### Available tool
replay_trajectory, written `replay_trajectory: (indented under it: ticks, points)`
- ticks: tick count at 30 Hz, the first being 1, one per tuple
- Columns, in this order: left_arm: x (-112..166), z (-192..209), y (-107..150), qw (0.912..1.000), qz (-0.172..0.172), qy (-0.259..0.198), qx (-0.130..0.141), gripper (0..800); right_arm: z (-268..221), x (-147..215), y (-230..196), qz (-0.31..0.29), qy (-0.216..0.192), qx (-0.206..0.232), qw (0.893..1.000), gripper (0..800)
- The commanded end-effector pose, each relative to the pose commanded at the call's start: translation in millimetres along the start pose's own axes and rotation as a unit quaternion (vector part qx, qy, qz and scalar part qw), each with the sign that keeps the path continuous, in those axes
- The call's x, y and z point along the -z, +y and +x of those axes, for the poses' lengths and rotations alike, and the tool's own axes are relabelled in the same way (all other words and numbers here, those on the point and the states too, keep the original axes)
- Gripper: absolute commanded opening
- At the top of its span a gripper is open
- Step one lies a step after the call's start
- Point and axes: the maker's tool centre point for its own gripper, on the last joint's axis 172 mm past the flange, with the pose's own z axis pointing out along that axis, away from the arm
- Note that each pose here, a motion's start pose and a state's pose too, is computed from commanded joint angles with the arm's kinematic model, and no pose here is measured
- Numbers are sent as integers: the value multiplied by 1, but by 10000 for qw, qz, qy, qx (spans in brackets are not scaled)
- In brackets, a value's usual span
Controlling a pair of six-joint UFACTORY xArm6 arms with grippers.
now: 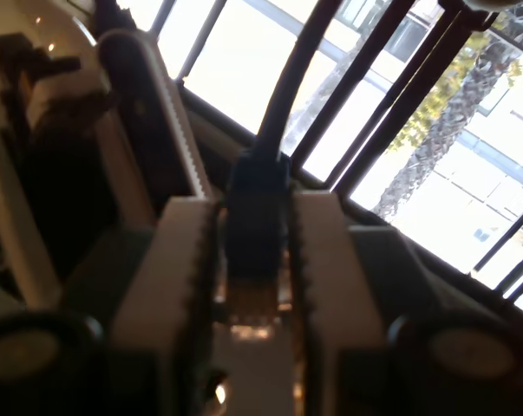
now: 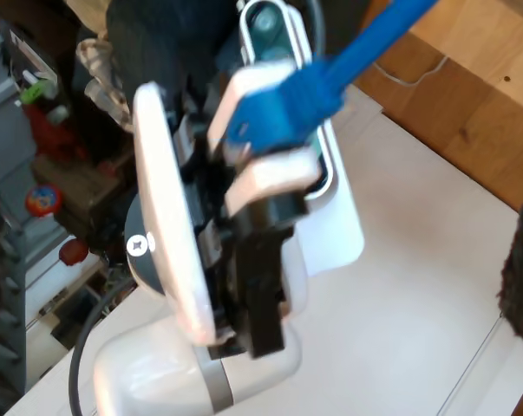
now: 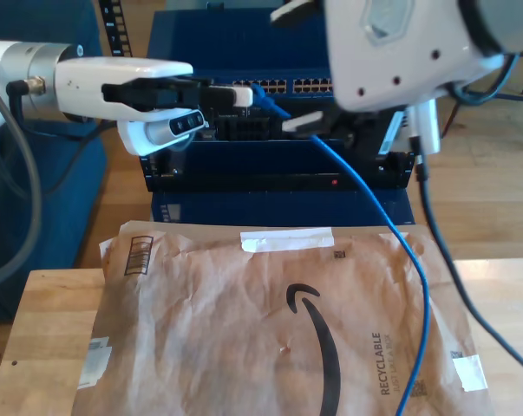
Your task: Grab the cable and plug it in
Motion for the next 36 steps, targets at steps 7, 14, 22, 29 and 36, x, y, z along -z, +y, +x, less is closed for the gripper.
replay_trajectory:
  ticks: [7,14,22,29,36]
  points:
    - [10,-9,-4,9992,104,-239,295,3,-5,-18,0,318,-60,302,9990,788]
    - [8,-13,-18,9984,359,-299,320,5,-29,-8,-20,948,-231,606,9934,783]
    - [28,-18,-26,9953,648,-650,312,7,-45,10,-23,1299,-392,708,9882,776]
    - [28,-18,-32,9948,740,-637,300,7,-49,5,-16,1229,-433,769,9885,766]
    - [28,-17,-32,9947,741,-642,306,7,-53,-4,-5,1109,-472,824,9893,758]
